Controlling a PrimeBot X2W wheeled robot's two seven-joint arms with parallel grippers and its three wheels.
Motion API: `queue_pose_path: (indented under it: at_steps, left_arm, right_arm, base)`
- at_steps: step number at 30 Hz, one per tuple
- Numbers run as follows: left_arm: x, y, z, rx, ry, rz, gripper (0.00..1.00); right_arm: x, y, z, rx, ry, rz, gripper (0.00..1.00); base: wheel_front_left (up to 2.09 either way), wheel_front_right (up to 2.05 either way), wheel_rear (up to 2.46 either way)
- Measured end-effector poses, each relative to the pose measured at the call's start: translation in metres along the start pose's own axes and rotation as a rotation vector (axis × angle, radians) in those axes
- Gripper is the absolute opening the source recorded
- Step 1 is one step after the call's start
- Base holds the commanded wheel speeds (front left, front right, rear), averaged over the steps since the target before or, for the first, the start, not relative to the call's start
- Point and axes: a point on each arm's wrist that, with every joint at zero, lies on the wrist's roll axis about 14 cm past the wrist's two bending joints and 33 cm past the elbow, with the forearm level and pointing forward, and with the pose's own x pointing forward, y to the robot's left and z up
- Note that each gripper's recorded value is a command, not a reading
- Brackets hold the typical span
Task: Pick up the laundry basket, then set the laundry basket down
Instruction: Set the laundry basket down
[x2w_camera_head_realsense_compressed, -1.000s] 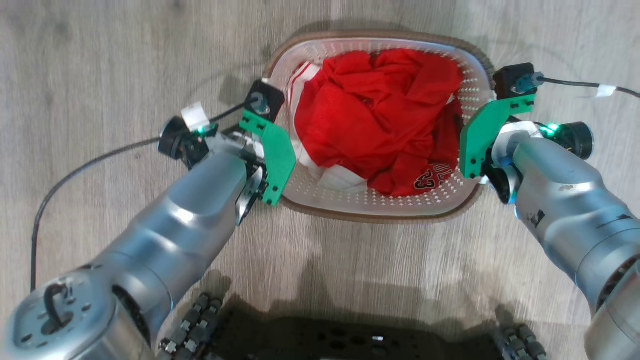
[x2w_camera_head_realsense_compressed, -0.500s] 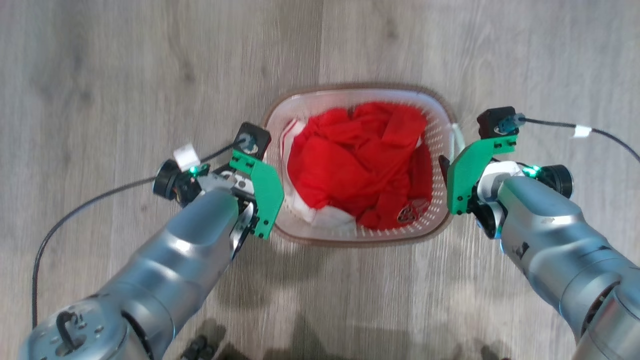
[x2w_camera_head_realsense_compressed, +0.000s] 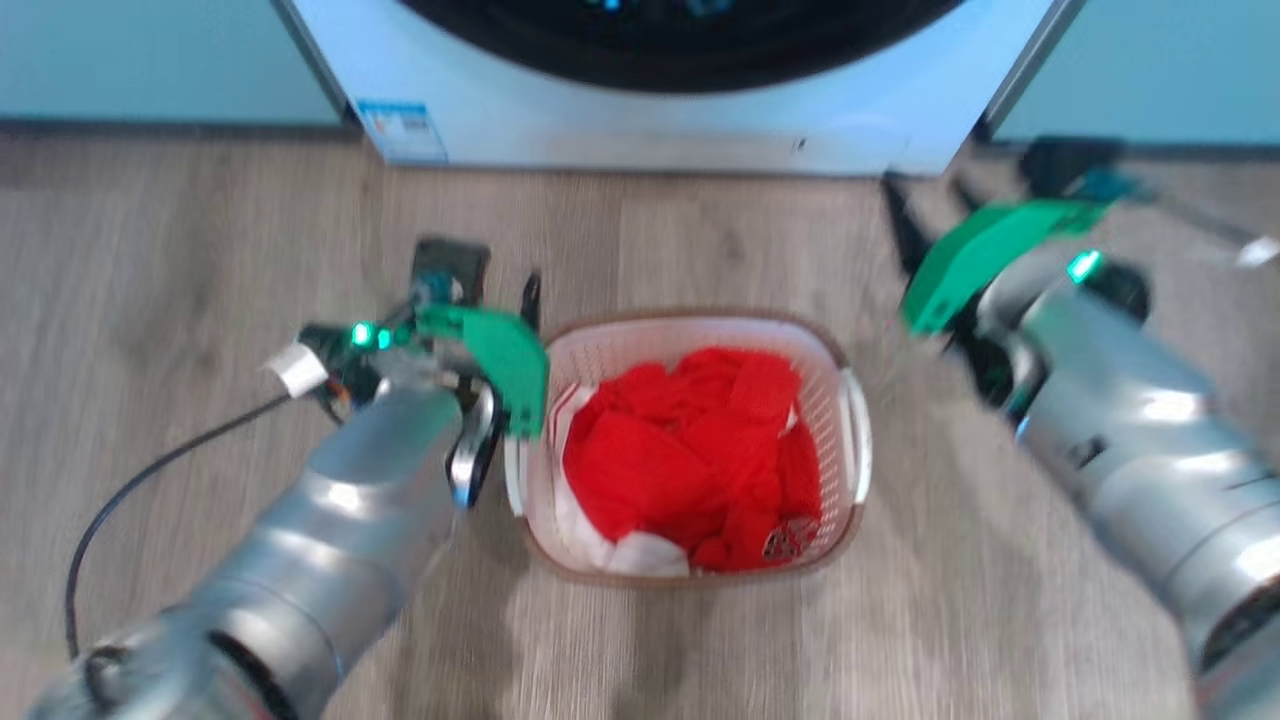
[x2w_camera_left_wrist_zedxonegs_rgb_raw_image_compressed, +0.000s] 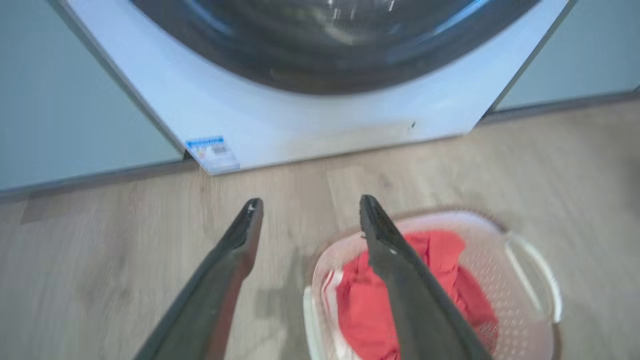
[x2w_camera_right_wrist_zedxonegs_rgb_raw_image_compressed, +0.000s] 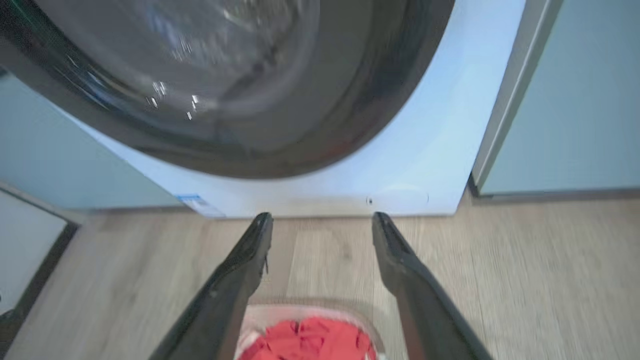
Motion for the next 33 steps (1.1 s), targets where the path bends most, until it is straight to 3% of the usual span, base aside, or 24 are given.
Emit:
queue_pose_path:
  at_steps: [4, 7, 11, 18, 23, 31, 33]
  left_arm:
    - [-0.016, -0.003, 0.098, -0.042, -0.292, 0.003, 1.0]
    - [-0.046, -0.004, 0.141, -0.065, -0.474, 0.008, 1.0]
    - [-0.094, -0.016, 0.131, -0.1, -0.59, 0.005, 1.0]
    - [-0.136, -0.007, 0.136, -0.154, -0.709, 0.075, 1.0]
    - [-0.155, -0.01, 0.131, -0.134, -0.748, 0.081, 1.0]
    - [-0.165, 0.0, 0.103, -0.116, -0.704, 0.139, 1.0]
    - [-0.165, -0.004, 0.096, -0.105, -0.686, 0.123, 1.0]
  right_arm:
    - [-0.022, 0.013, 0.089, -0.026, -0.262, 0.045, 1.0]
    - [-0.054, 0.017, 0.108, -0.029, -0.393, 0.048, 1.0]
    - [-0.103, 0.024, 0.086, -0.038, -0.48, 0.016, 1.0]
    - [-0.148, 0.037, 0.092, -0.081, -0.596, -0.002, 1.0]
    - [-0.166, 0.043, 0.081, -0.111, -0.607, -0.016, 1.0]
    - [-0.183, 0.023, 0.055, -0.184, -0.549, -0.108, 1.0]
    - [-0.187, 0.017, 0.048, -0.122, -0.544, -0.123, 1.0]
  base:
    - [0.0, 0.0, 0.0]
    - [0.0, 0.0, 0.0]
    - [0.0, 0.0, 0.0]
    - [0.0, 0.0, 0.0]
    - [0.0, 0.0, 0.0]
    - [0.0, 0.0, 0.0]
    - [0.0, 0.0, 0.0]
